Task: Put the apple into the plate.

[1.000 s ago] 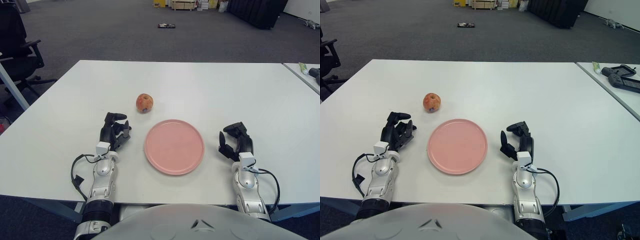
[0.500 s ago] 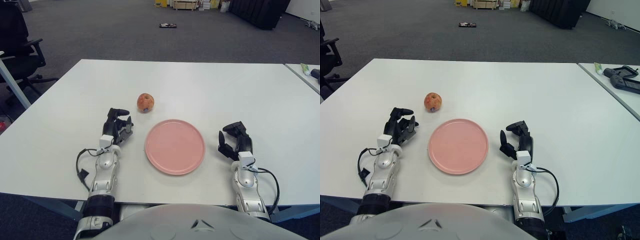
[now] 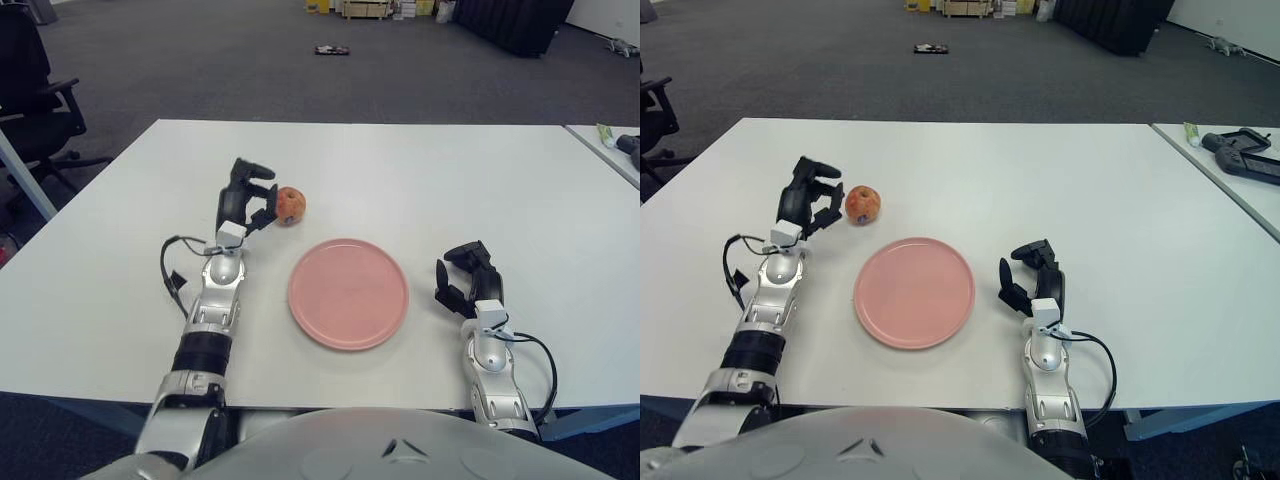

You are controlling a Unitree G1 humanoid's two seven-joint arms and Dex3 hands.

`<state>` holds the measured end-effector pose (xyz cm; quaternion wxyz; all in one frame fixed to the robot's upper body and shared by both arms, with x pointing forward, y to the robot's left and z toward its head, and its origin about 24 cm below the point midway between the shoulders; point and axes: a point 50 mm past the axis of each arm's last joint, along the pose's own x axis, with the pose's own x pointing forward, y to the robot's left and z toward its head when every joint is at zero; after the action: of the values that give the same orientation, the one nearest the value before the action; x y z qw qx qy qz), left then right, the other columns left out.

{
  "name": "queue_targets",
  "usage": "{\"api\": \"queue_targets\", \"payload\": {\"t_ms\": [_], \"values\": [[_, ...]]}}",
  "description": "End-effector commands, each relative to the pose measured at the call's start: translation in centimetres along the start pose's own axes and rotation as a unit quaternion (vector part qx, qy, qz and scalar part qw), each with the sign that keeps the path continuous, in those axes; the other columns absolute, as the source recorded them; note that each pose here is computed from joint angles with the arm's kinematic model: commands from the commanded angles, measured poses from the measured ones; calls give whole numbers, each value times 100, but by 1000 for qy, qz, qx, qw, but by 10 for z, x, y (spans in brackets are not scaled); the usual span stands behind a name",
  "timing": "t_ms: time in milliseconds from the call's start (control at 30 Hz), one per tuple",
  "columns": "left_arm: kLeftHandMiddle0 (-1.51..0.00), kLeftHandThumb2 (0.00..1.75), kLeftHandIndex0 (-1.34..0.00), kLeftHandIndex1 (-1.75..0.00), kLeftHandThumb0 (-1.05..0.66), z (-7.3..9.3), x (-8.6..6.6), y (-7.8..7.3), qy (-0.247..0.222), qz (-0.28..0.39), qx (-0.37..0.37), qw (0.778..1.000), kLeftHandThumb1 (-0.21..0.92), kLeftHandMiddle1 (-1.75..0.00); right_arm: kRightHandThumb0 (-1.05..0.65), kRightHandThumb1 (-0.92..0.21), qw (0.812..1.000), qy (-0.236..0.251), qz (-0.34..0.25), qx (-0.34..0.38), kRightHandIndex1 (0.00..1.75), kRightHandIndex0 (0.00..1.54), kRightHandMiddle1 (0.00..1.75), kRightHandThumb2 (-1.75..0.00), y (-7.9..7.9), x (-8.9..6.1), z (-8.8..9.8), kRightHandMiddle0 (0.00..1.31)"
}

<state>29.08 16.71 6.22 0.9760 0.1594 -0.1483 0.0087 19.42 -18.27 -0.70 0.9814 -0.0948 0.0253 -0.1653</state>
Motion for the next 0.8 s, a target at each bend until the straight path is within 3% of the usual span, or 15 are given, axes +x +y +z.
{"api": "queue_targets", "payload": {"t_ms": [0,67,233,433,500,633,767], "values": [[-8,71,-7,-144,-61,-1,9,8,-13,-24,48,998,80,-122,-39,-63,1000,-8,1,0,137,73,175,-93,0,4,2,37],[-4,71,-3,-132,-71,-1,14,7,-29,-36,81,996,80,-111,-39,-63,1000,-7,1,1,137,73,175,-93,0,4,1,37],[0,65,0,-91,-85,-1,23,3,-57,-60,127,988,80,-51,-39,-63,1000,-8,-1,3,138,73,175,-93,0,4,0,37],[0,61,0,-61,-92,-2,31,-2,-72,-87,174,978,79,-12,-39,-64,1000,-7,-1,4,139,72,175,-91,0,3,1,37],[0,60,0,-52,-93,-3,34,-4,-75,-95,192,974,78,-6,-39,-64,1000,-7,-1,4,139,72,175,-91,0,3,1,36],[0,52,0,-15,-101,-7,40,-15,-80,-130,268,951,74,-1,-39,-65,1000,-4,-2,-1,139,71,175,-91,0,3,0,36],[0,42,0,-3,-104,-12,43,-22,-75,-161,311,934,73,0,-39,-65,1000,-3,-2,-3,139,71,175,-90,-1,4,0,36]]}}
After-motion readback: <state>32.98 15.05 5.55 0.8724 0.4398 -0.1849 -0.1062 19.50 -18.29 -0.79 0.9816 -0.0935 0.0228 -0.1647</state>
